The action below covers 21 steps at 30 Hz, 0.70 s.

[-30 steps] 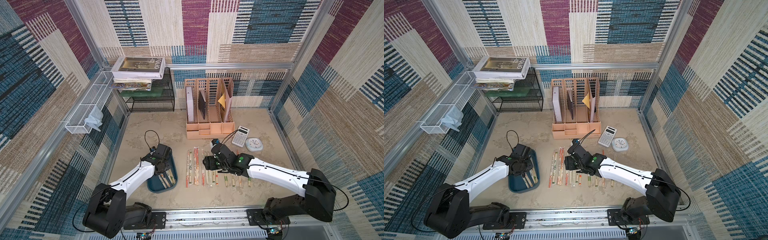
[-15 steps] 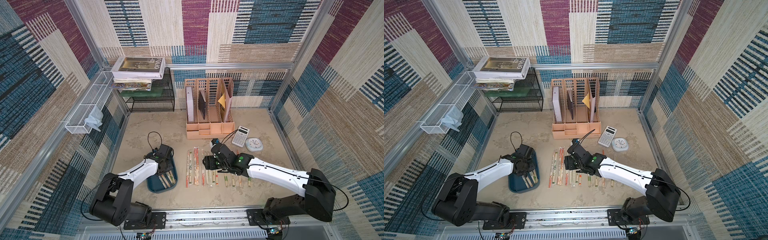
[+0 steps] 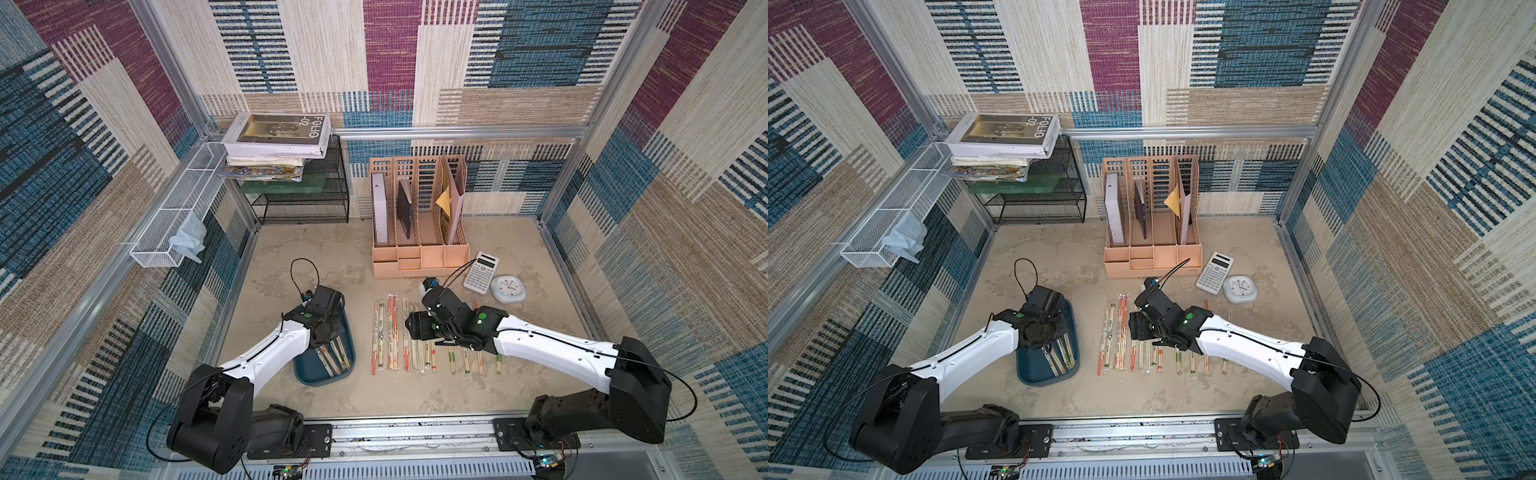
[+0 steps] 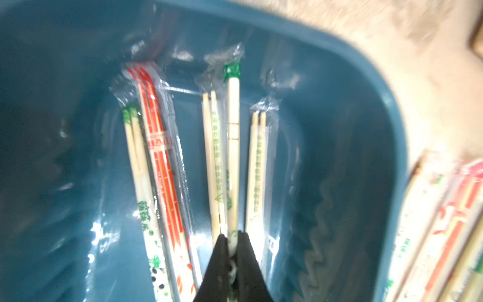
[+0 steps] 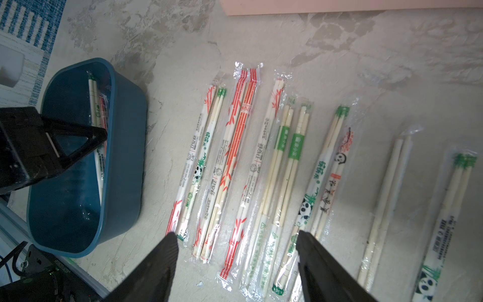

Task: Take the paired disposable chopsticks out of the storage box
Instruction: Pick up the paired disposable chopsticks from the storage box, then place the paired disposable chopsticks at the center of the board.

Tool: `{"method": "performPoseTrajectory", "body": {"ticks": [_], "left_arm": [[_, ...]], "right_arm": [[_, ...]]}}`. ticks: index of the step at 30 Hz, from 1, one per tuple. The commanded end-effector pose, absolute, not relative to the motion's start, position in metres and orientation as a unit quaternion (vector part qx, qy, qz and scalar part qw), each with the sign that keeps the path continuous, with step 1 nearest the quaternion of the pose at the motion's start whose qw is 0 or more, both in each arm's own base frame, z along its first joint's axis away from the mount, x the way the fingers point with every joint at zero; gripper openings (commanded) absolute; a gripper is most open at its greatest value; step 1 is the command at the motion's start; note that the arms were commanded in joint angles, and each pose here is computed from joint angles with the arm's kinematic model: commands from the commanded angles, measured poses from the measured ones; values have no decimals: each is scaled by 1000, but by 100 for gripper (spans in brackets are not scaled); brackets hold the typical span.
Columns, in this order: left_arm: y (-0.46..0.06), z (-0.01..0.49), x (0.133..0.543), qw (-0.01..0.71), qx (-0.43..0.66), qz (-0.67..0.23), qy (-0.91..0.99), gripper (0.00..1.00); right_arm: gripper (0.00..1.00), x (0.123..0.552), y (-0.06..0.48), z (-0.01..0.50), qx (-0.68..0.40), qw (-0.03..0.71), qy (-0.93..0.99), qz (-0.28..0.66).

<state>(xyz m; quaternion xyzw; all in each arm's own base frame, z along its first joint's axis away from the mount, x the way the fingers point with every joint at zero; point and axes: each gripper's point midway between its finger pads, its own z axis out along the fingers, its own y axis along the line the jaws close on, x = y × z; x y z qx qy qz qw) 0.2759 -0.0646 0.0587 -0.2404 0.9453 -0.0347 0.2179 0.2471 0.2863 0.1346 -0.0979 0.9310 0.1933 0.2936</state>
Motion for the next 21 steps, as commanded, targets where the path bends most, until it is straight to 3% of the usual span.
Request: {"method": "performPoseTrajectory", "body": {"ticks": [1,10,15,21], "left_arm": [[-57,64,271,219,-234,-13,947,7],[-69,113,281,255,-189,-53,947,0],[-103,139,291,255,-138,-121,949,0],[-145,143,294,249,-92,-130,955,0]], "right_arm": [[75,247,286,133,-100,295,931,190],[75,249,283,132,-96,296,932,187],[75,253,276,132,-84,299,932,189],[75,257,251,130,-56,302,933,187]]}}
